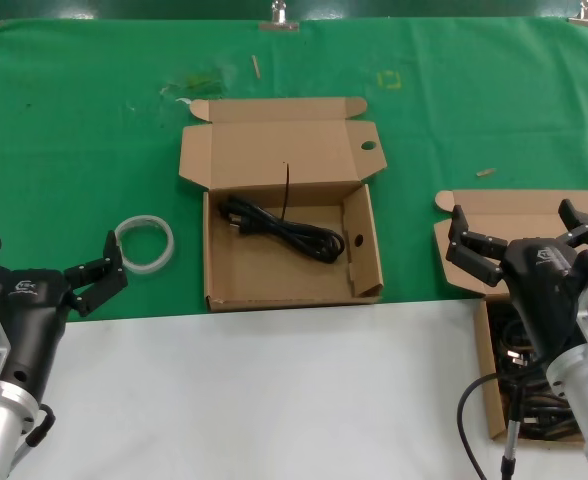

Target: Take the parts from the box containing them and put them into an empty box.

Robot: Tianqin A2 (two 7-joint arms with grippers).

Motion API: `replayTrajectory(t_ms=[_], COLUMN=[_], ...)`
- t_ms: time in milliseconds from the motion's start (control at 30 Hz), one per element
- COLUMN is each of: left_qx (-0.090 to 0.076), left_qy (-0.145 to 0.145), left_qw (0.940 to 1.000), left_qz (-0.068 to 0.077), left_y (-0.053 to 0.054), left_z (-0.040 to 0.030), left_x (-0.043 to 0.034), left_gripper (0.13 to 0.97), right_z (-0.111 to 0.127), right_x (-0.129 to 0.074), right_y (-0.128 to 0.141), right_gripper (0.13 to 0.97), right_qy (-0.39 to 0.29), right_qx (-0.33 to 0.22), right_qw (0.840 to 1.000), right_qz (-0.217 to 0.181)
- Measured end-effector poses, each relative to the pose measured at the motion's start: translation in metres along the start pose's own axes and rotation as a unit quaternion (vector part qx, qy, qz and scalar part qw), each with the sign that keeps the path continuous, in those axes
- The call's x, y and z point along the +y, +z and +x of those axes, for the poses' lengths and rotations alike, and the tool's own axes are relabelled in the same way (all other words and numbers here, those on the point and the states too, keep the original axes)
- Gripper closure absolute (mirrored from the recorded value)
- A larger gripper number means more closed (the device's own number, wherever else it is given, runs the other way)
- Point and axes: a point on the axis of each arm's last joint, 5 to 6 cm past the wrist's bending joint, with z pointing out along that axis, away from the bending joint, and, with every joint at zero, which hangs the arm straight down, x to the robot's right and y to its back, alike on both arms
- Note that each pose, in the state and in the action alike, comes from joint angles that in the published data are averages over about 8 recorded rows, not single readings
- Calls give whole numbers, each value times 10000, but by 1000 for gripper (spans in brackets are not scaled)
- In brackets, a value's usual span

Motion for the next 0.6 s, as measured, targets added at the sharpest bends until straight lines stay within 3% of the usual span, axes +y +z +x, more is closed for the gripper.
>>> replayTrajectory(t_ms=[600], left_qx=[0], left_qy=[0], left_qw=[10000], left_qz=[0], left_y=[0], left_z=[0], left_x=[0], left_gripper=[132], right_z=[0], right_x=[0], right_y=[0], right_gripper=[130], right_qy=[0], right_qx=[0], right_qw=[10000], right_qz=[0])
